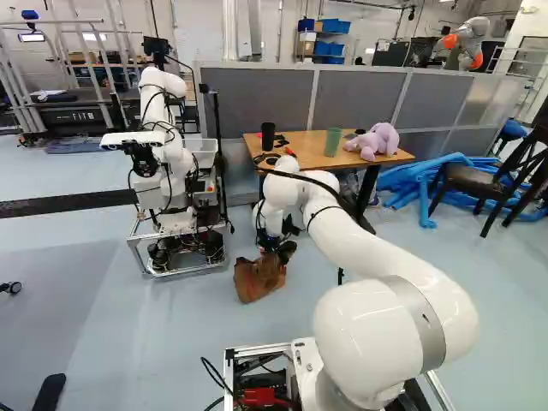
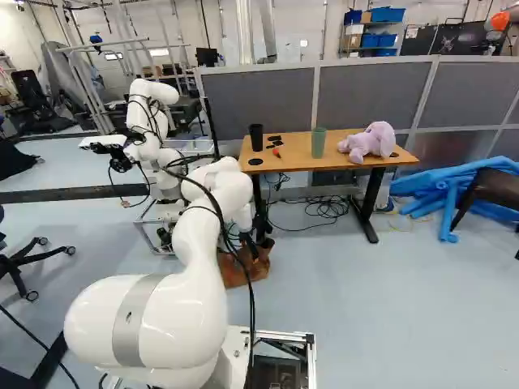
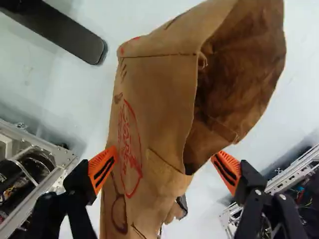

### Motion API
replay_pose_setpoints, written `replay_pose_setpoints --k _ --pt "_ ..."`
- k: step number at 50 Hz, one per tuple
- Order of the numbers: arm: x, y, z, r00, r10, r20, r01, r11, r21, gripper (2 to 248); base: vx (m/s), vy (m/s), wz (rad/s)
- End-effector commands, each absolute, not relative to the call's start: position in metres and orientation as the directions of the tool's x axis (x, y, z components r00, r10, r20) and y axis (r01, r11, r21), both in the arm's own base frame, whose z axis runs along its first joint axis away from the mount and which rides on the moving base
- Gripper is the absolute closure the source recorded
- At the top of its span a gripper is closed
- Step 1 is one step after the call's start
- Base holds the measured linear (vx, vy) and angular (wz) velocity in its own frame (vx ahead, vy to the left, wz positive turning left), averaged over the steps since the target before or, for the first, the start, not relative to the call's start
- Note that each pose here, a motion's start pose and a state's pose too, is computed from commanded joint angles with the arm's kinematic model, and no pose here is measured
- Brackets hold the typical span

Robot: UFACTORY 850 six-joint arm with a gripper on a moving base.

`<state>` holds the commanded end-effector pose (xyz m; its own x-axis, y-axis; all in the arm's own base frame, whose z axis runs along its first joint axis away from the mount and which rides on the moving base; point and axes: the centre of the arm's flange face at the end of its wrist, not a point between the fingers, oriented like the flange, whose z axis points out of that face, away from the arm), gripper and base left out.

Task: Pick up the bag on the ground and place it on the table

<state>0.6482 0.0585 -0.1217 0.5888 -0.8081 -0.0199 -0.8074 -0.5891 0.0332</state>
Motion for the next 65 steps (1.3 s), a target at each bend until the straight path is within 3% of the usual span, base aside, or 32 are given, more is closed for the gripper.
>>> replay_pose_setpoints --k 32,33,38,39,43,44,48,49,54,55,59,60,64,65 --pt "0.647 0.058 -0.135 0.546 -0.837 -0.018 -0.837 -0.547 0.033 3 0.000 0.000 0.000" --pt "0.647 0.058 -0.135 0.546 -0.837 -0.018 -0.837 -0.547 0.033 27 0.000 0.000 0.000" --pt "0.647 0.058 -0.135 0.546 -0.837 -0.018 -0.837 -0.547 0.033 27 0.000 0.000 0.000" --pt "0.647 0.058 -0.135 0.546 -0.837 -0.018 -0.837 -0.547 0.033 65 0.000 0.000 0.000" --pt "0.647 0.058 -0.135 0.546 -0.837 -0.018 -0.837 -0.547 0.033 65 0.000 0.000 0.000" --pt "0.647 0.058 -0.135 0.546 -0.837 -0.018 -0.837 -0.547 0.033 103 0.000 0.000 0.000" --pt "0.647 0.058 -0.135 0.546 -0.837 -0.018 -0.837 -0.547 0.033 103 0.000 0.000 0.000" --pt "0.647 0.058 -0.135 0.546 -0.837 -0.018 -0.837 -0.547 0.033 141 0.000 0.000 0.000" --pt "0.647 0.058 -0.135 0.546 -0.837 -0.018 -0.837 -0.547 0.033 141 0.000 0.000 0.000" --pt "0.647 0.058 -0.135 0.546 -0.837 -0.018 -0.837 -0.547 0.033 178 0.000 0.000 0.000" --pt "0.647 0.058 -0.135 0.546 -0.837 -0.018 -0.837 -0.547 0.033 178 0.000 0.000 0.000" --pt "0.647 0.058 -0.135 0.546 -0.837 -0.018 -0.837 -0.547 0.033 213 0.000 0.000 0.000" --pt "0.647 0.058 -0.135 0.546 -0.837 -0.018 -0.837 -0.547 0.033 213 0.000 0.000 0.000" --pt "0.647 0.058 -0.135 0.546 -0.837 -0.018 -0.837 -0.547 0.033 224 0.000 0.000 0.000"
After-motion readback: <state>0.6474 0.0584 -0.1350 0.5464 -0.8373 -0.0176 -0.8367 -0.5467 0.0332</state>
